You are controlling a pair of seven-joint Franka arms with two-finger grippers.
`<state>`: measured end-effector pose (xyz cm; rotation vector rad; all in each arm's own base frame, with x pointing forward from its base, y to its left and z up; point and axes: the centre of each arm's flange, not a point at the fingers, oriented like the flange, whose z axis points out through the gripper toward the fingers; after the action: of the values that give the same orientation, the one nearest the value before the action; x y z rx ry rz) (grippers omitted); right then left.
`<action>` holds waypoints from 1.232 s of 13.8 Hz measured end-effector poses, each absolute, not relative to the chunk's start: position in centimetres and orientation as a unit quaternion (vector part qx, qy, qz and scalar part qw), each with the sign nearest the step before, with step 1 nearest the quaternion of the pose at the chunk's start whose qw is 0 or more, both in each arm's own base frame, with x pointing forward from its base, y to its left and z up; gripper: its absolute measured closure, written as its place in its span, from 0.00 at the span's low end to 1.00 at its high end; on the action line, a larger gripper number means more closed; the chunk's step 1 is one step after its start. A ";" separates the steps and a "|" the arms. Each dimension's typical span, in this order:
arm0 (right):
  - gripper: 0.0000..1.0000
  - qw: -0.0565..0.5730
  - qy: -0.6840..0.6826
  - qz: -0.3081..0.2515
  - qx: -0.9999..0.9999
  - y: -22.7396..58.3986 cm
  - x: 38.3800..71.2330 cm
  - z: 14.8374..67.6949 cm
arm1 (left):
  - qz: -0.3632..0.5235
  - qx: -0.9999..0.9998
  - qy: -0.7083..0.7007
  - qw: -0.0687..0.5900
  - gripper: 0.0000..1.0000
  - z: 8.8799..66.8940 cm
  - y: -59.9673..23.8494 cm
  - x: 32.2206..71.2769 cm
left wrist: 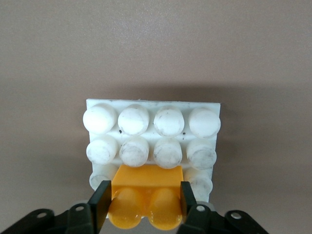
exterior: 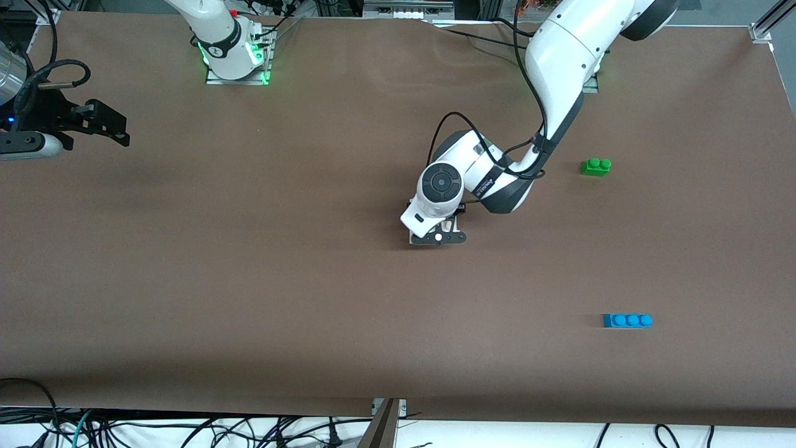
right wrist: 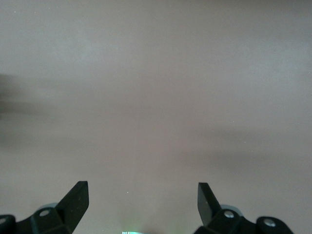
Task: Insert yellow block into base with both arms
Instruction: 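Open the left gripper and lift it away from the block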
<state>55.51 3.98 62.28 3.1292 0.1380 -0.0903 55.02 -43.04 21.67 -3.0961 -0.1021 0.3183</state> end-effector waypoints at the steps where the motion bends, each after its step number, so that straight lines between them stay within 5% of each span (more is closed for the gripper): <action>1: 0.01 0.004 0.044 -0.029 0.999 4.0 55.5 62.3 | 0.102 -0.994 -0.043 0.015 0.24 21.6 -43.0 55.1; 4: 0.01 0.004 0.044 -0.029 0.999 4.0 55.5 62.3 | 0.100 -0.993 -0.056 0.018 0.00 22.4 -42.7 55.4; 17: 0.01 0.004 0.044 -0.029 0.999 4.0 55.5 62.3 | 0.074 -0.989 -0.125 0.038 0.00 52.6 -20.7 59.4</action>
<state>55.51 3.99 62.28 3.1292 0.1380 -0.0902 59.40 -20.74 52.59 -3.0333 -0.3840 0.2258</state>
